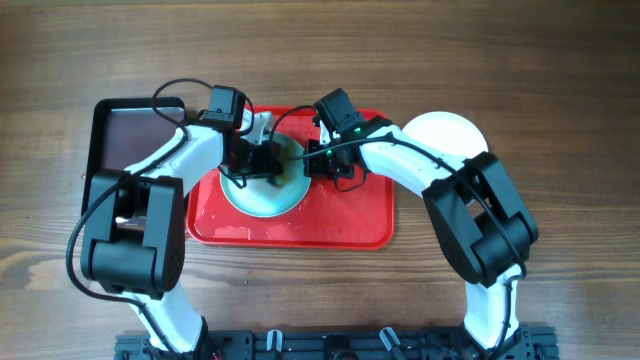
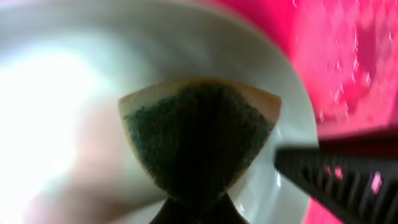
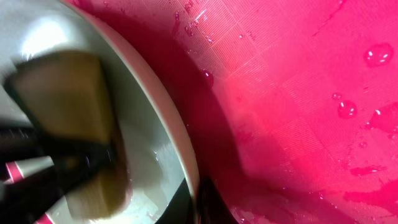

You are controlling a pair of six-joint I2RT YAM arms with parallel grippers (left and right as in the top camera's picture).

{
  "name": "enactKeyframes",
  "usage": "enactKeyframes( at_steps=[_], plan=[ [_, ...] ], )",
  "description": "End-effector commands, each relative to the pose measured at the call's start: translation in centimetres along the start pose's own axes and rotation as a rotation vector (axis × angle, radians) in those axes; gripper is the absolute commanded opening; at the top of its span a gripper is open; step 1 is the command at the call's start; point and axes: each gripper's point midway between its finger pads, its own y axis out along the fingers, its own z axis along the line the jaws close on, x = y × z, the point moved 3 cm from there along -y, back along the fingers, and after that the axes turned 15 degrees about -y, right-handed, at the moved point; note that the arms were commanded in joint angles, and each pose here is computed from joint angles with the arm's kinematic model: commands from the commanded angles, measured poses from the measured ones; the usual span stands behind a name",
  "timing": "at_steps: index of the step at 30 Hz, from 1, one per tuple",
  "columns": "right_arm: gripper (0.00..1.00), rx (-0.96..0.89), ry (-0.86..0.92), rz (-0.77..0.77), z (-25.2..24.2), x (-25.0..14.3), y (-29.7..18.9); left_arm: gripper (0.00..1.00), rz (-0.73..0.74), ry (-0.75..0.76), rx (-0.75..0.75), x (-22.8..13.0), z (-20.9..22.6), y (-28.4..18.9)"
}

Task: Clean dirty plates on tray and stack at the side
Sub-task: 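Scrub the teal plate with the sponge while the right gripper holds it, then lift the left gripper with sponge away from the teal plate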

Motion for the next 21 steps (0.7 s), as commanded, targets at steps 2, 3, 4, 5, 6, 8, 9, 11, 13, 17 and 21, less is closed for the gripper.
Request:
enactKeyframes(
  at_steps=[2, 3, 4, 5, 6, 8, 9, 11, 13, 17, 21],
  plan=[
    [0.04, 0.000, 0.009, 0.041, -0.5, -0.8, 1.4, 0.04, -0.220, -0.301, 0.502, 1.3, 8.6, 0.2],
    [0.04, 0.000, 0.009, 0.041, -0.5, -0.8, 1.4, 0.04, -0.265, -0.359, 0.565, 1.4, 9.5, -0.3],
    [0.04, 0.000, 0.009, 0.041, -0.5, -0.8, 1.4, 0.04, -0.303, -0.415, 0.624, 1.3, 10.4, -1.0],
    [0.04, 0.000, 0.009, 0.041, -0.5, -0.8, 1.4, 0.04, -0.335, -0.470, 0.677, 1.0, 11.1, -1.5],
    [0.04, 0.000, 0.009, 0.041, -0.5, -0.8, 1.4, 0.04, -0.354, -0.519, 0.713, 0.7, 11.6, -2.0],
    [0.04, 0.000, 0.009, 0.041, -0.5, -0.8, 1.4, 0.04, -0.339, -0.591, 0.736, -0.3, 12.0, -2.1],
    [0.04, 0.000, 0.008, 0.040, -0.5, -0.8, 1.4, 0.04, -0.316, -0.602, 0.735, -0.8, 11.9, -2.1],
    [0.04, 0.001, 0.007, 0.037, -0.5, -0.7, 1.4, 0.04, -0.222, -0.621, 0.694, -2.1, 11.2, -1.4],
    [0.04, 0.002, 0.006, 0.035, -0.5, -0.7, 1.4, 0.04, -0.104, -0.621, 0.623, -3.5, 10.1, -0.6],
    [0.04, 0.002, 0.006, 0.035, -0.5, -0.7, 1.4, 0.04, 0.157, -0.491, 0.376, -5.9, 6.2, 0.9],
    [0.04, 0.003, 0.005, 0.035, -0.4, -0.7, 1.4, 0.04, 0.308, -0.320, 0.118, -7.1, 2.3, 1.5]
  ],
)
